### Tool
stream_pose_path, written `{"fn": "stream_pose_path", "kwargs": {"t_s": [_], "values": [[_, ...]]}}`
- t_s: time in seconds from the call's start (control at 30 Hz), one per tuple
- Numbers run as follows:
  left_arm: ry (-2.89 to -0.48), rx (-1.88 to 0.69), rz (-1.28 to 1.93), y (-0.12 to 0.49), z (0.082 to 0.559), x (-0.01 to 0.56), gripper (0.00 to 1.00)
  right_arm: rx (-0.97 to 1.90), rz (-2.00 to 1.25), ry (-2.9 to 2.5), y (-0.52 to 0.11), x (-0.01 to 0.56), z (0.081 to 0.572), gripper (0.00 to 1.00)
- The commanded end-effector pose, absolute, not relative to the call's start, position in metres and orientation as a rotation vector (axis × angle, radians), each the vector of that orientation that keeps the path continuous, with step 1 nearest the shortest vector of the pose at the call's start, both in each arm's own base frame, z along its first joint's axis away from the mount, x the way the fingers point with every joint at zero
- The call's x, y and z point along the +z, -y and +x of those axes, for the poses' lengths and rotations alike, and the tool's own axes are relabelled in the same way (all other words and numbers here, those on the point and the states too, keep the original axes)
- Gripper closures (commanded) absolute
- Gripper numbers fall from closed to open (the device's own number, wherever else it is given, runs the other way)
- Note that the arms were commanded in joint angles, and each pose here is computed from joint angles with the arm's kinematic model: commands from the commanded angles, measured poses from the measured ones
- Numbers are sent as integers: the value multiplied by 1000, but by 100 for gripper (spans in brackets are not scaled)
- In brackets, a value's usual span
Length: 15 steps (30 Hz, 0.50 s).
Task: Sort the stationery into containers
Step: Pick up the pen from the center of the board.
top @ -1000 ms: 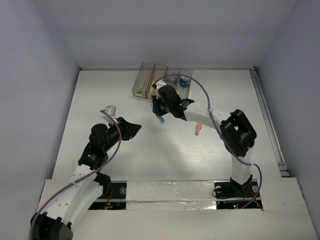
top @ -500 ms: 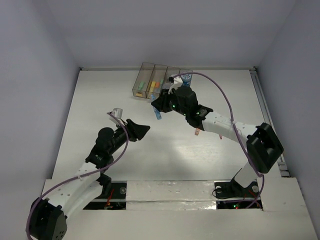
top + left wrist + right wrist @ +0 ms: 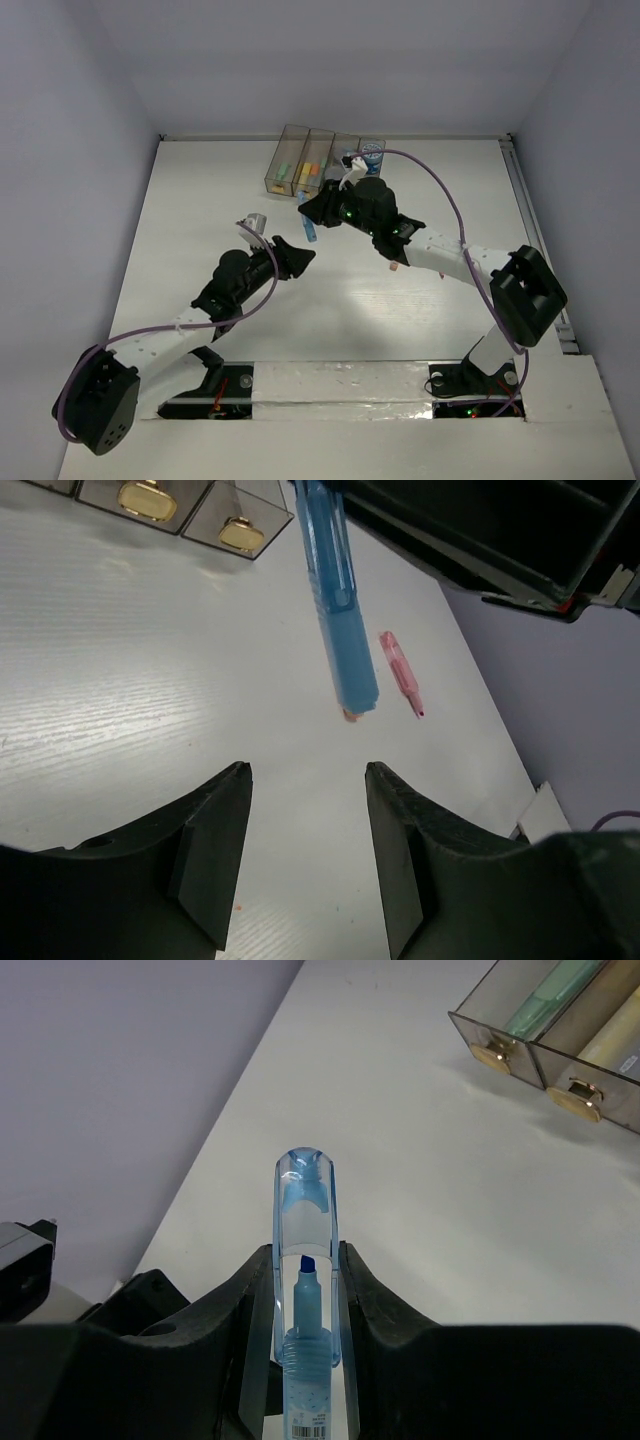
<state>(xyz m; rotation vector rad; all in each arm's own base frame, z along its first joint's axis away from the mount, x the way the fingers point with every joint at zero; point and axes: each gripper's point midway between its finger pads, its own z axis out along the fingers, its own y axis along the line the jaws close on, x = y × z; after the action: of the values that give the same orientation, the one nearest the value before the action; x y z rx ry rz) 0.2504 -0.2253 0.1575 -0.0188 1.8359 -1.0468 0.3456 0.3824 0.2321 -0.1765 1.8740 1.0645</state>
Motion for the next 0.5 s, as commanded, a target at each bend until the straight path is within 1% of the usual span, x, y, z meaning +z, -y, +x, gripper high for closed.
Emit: {"fn": "stream_pose_path", "kwargs": {"t_s": [0.0, 0.2, 0.3, 0.47], "values": [[-1657, -1093, 15, 236, 262, 211, 54, 1133, -174, -1792, -390, 253, 343, 96], [-1610, -1115, 29, 241, 262, 220, 55, 1128, -186, -1795, -395, 247, 339, 96], [-1608, -1107, 21, 241, 266, 221, 58, 1119, -187, -1798, -395, 246, 339, 96], [-1623, -1080, -1, 241, 274, 219, 67, 1119, -194, -1806, -396, 243, 339, 96]]}}
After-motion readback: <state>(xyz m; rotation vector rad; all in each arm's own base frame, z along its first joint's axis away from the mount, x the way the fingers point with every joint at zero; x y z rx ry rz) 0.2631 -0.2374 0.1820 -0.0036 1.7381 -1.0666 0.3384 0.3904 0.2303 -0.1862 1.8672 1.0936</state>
